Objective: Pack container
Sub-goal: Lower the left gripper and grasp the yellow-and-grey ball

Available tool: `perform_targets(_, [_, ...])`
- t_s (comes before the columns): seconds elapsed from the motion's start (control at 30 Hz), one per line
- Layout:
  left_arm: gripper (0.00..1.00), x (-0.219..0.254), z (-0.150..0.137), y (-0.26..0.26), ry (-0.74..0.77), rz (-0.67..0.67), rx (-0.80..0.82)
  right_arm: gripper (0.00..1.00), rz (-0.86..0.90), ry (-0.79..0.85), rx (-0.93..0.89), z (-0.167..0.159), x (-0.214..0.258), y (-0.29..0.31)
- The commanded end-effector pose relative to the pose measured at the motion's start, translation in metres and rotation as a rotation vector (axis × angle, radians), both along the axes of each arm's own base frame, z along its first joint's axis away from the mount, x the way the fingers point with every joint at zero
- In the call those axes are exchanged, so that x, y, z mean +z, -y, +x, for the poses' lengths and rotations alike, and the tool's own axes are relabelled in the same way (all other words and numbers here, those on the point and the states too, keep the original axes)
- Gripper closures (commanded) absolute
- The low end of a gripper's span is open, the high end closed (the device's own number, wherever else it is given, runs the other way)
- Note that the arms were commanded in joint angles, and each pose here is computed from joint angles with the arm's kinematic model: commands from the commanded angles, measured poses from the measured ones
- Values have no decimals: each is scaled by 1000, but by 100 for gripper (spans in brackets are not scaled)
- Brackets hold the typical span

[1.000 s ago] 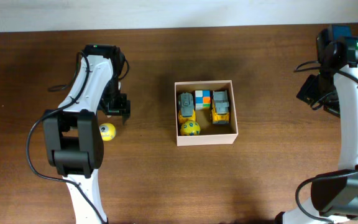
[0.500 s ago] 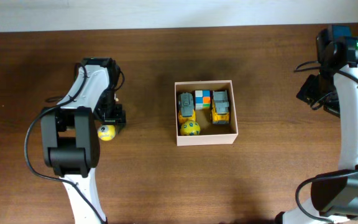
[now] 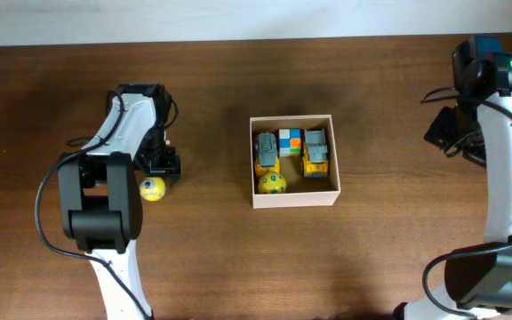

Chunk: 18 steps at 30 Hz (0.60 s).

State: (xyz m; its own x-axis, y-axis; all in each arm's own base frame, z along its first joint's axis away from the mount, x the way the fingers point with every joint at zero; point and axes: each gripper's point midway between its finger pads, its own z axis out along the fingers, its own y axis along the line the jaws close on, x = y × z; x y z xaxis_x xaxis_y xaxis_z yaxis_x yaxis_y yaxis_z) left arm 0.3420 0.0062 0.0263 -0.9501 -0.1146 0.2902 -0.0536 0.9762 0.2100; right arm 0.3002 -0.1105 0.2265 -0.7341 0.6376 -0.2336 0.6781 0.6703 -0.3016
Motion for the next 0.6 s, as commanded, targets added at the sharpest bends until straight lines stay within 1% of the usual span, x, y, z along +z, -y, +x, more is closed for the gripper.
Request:
perform_targets(0.0, [25,2,0,2,7,-18,-2,1,-6,10,-13,-1,2,2])
perform_targets(0.03, [29,2,0,2,7,-18,-2,1,-6,10,-13,-1,2,2])
perform_targets(0.07, [30,2,-1,3,6,-22,-1,1,-6,10,-13,-1,2,2])
perform_targets(0.3, [35,2,-2,6,3,-40,5,1,-6,10,-13,-1,2,2])
perform_targets(0.37, [40,2,-3,8,-2,-51,9,1,-6,10,-13,-1,2,2])
perform_targets(0.47, [44,2,-4,11,-6,-64,13,1,-6,10,-13,-1,2,2])
perform_targets(0.57, [52,2,-4,10,-9,-63,14,1,-6,10,-13,-1,2,2])
